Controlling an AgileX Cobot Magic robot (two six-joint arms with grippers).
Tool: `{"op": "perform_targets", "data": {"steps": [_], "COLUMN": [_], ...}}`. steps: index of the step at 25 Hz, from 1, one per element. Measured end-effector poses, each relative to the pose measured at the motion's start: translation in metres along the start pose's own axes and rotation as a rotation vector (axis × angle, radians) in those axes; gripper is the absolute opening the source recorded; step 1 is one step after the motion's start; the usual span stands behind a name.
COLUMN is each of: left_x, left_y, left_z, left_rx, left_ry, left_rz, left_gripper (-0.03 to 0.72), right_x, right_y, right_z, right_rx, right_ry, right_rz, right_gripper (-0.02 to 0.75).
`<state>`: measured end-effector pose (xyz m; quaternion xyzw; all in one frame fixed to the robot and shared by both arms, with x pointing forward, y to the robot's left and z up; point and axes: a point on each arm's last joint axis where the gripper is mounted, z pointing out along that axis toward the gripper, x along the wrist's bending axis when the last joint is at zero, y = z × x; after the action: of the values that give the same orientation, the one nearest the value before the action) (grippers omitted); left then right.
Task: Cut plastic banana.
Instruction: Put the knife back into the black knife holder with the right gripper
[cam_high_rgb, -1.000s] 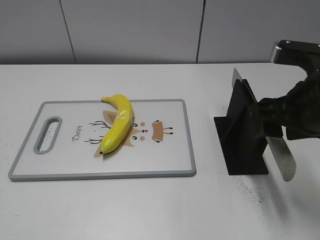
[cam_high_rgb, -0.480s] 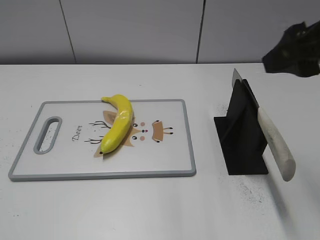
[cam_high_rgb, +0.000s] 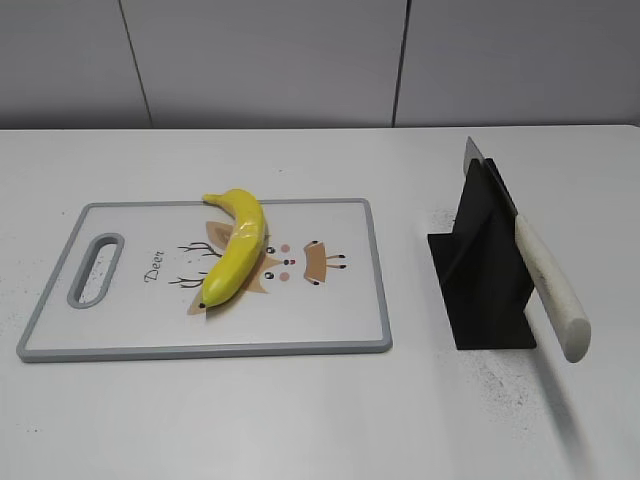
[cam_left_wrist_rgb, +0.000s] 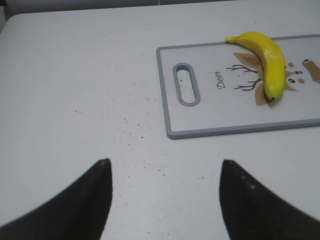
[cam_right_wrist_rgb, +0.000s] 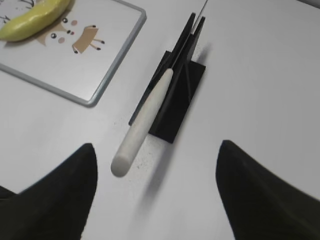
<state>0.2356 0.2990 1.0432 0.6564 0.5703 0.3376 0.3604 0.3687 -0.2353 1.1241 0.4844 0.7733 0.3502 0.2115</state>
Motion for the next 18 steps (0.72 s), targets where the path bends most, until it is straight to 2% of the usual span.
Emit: {"op": "perform_targets", "data": {"steps": [11, 18], "left_x": [0.000, 0.000], "left_y": [0.000, 0.000], "left_z": [0.000, 0.000], "left_rx": [0.000, -0.001], "left_ry": [0.000, 0.000], "left_rz": [0.000, 0.000], "left_gripper": [0.621, 0.607], "right_x": [0.001, 0.002], "right_y": [-0.098, -0.121], "right_z": [-0.021, -0.048], "right_rx": [-0.034, -0.168], "right_ry": [0.001, 0.001], "right_rz": [-0.003, -0.008], "right_gripper": [0.560, 0.560]}}
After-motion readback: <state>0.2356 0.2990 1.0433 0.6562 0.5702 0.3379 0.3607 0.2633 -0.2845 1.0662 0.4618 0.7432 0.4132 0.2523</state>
